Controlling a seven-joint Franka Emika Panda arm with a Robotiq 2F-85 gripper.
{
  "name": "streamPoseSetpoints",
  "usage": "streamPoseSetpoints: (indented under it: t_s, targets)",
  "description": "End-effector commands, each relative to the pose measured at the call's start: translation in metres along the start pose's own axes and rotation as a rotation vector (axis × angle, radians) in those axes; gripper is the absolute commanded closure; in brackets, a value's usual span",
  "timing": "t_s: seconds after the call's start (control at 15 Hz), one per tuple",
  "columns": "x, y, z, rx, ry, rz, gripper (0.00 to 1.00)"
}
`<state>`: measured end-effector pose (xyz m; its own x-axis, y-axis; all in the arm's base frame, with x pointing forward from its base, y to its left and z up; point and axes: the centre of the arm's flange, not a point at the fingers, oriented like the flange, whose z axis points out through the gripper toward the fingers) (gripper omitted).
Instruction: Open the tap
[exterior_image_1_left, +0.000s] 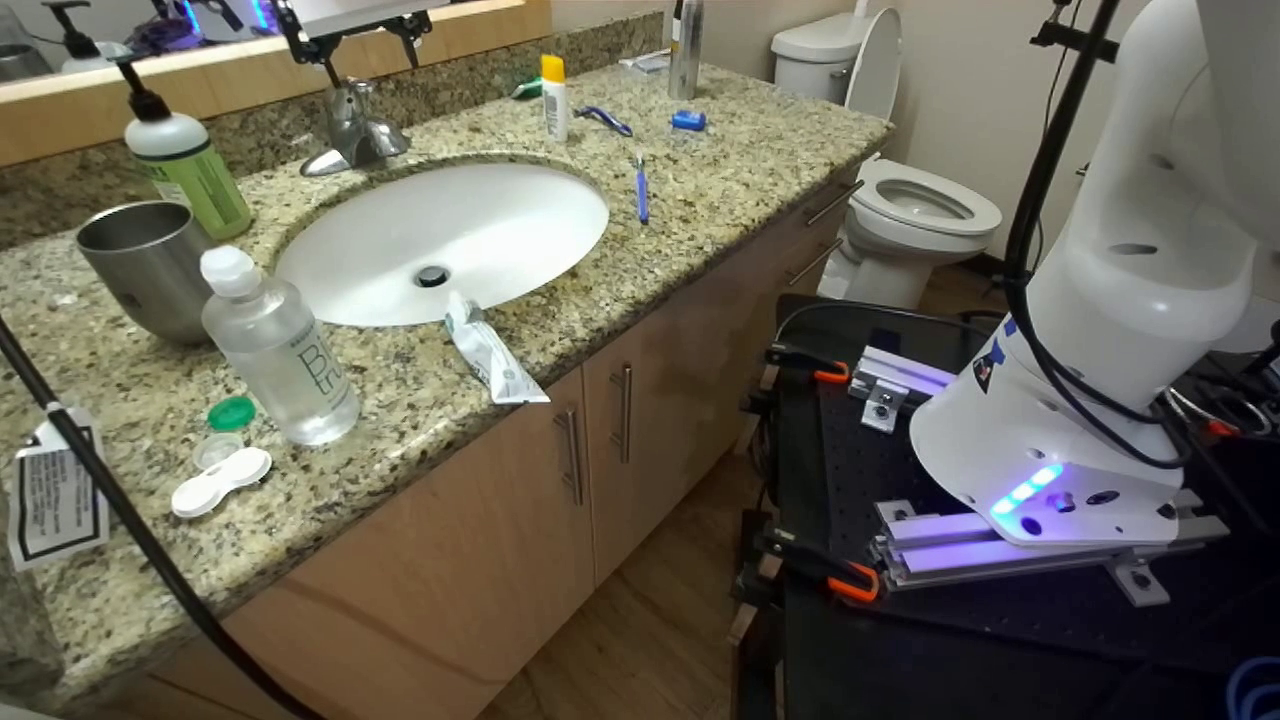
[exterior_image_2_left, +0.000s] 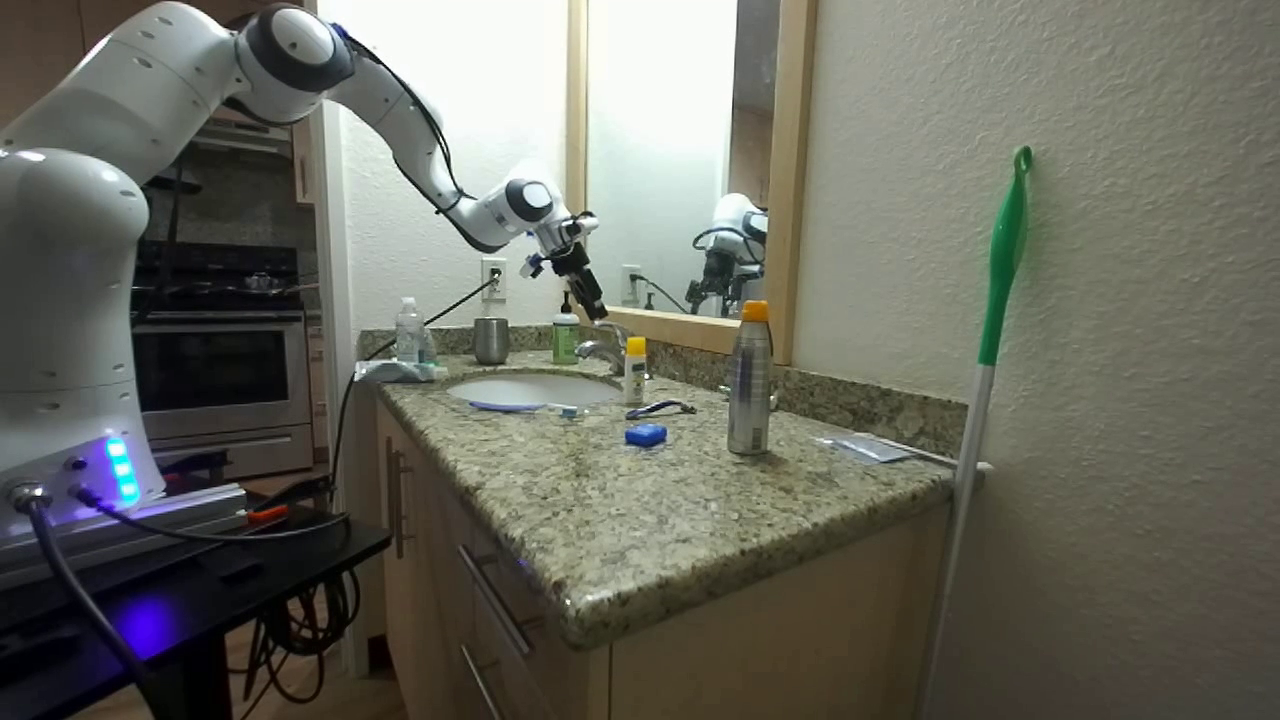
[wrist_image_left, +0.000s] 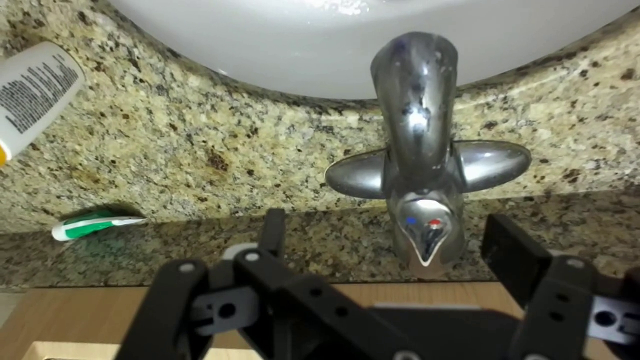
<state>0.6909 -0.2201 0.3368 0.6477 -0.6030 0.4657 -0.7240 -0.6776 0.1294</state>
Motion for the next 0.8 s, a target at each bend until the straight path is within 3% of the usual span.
streamPoseSetpoints:
  t_s: [0.0, 0.13, 0.73]
  targets:
    - [0.0007, 0.0005, 0.0012, 0.009, -0.005, 0.003, 0.27]
    - [-0.0001, 0.0021, 0.0026, 0.017, -0.011, 0.006, 0.32]
    - [-0.0011, -0.0016, -0.0004, 0.078, -0.034, 0.012, 0.95]
